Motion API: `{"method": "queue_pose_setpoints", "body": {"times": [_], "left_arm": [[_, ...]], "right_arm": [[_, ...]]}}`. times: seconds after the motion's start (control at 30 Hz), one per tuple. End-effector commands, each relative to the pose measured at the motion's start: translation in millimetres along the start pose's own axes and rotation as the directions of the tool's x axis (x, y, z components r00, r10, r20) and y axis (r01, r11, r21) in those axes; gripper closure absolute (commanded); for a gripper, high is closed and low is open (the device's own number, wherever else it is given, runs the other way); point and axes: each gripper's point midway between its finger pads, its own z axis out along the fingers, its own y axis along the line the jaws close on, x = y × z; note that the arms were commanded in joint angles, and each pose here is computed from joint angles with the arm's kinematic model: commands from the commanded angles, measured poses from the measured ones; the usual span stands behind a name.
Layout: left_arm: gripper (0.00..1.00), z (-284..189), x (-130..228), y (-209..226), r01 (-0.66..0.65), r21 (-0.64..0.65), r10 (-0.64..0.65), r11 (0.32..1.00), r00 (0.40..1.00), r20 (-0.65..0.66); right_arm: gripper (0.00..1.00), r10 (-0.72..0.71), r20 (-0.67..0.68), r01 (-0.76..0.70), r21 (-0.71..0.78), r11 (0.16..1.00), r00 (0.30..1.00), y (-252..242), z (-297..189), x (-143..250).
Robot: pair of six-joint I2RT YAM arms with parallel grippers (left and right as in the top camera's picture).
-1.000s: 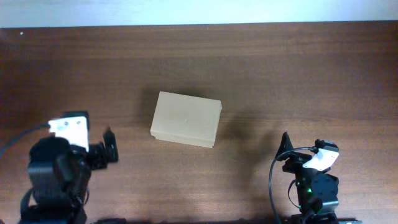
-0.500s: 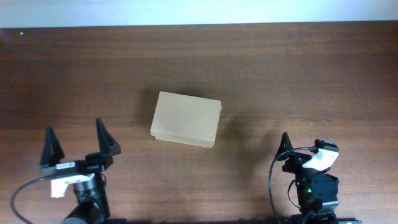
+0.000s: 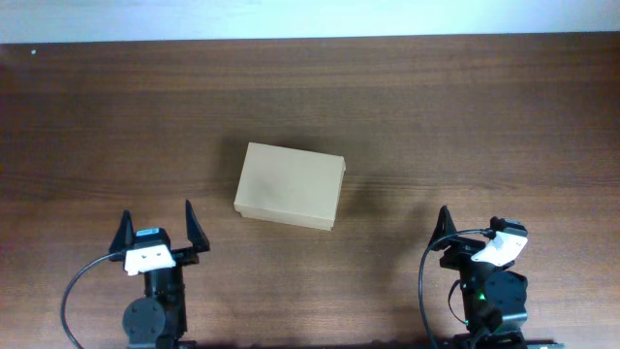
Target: Pack container
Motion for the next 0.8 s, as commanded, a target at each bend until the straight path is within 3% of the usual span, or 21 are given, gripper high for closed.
{"method": "queue_pose_setpoints", "body": {"times": [0.0,0.13,0.77], "left_arm": [[0.00,-1,18,0,-0.013,-0.001,0.013,1.000,0.997,-0.071],[0.00,-6,52,0,-0.038,0.006,0.038,0.999,0.977,-0.210],[0.00,-6,50,0,-0.036,0.005,0.036,0.999,0.979,-0.199]], "right_arm": [[0.01,0.004,-0.001,-0.004,0.002,1.000,1.000,-1,0,2],[0.01,0.004,-0.001,-0.004,0.002,1.000,1.000,-1,0,2],[0.01,0.004,-0.001,-0.004,0.002,1.000,1.000,-1,0,2]]}}
